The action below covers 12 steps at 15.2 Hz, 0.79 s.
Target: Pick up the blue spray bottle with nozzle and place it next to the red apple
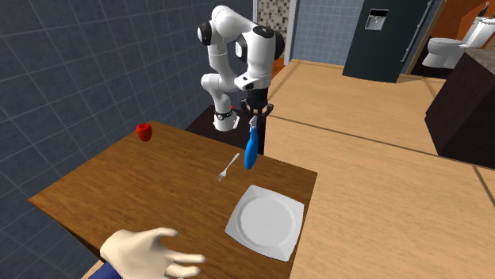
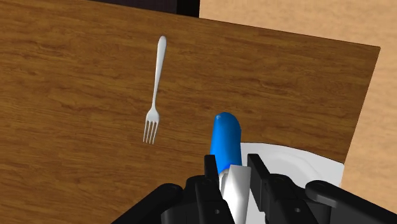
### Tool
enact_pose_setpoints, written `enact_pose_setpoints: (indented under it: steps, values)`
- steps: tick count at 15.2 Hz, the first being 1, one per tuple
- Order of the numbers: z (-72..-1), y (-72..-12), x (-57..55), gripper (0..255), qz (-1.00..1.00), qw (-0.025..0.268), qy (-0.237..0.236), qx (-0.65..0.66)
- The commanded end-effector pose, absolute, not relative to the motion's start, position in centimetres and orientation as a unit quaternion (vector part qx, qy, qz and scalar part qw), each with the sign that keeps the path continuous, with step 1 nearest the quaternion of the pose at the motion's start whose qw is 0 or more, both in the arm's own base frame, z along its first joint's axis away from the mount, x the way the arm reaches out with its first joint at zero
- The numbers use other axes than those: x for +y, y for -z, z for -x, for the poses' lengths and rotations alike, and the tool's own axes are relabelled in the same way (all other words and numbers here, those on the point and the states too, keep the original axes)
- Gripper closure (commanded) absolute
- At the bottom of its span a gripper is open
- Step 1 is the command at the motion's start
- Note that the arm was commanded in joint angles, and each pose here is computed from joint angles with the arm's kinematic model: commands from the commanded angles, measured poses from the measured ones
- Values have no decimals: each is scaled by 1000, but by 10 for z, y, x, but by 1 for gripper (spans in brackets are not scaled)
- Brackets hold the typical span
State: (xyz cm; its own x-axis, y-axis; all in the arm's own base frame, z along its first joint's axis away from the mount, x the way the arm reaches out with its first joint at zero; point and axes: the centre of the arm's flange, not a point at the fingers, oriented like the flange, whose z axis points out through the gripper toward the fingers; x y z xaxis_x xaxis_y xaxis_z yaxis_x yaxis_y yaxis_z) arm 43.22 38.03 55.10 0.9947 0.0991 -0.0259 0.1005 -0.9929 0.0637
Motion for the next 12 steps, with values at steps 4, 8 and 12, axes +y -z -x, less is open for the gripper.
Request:
enact_pose_setpoints:
  steps: [4,8,12]
  values:
    - [-432,-577,380,255,-998,33,11,50]
    - [-432,-598,380,255,-998,33,11,50]
    - [-432,-619,380,255,-998,33,11,50]
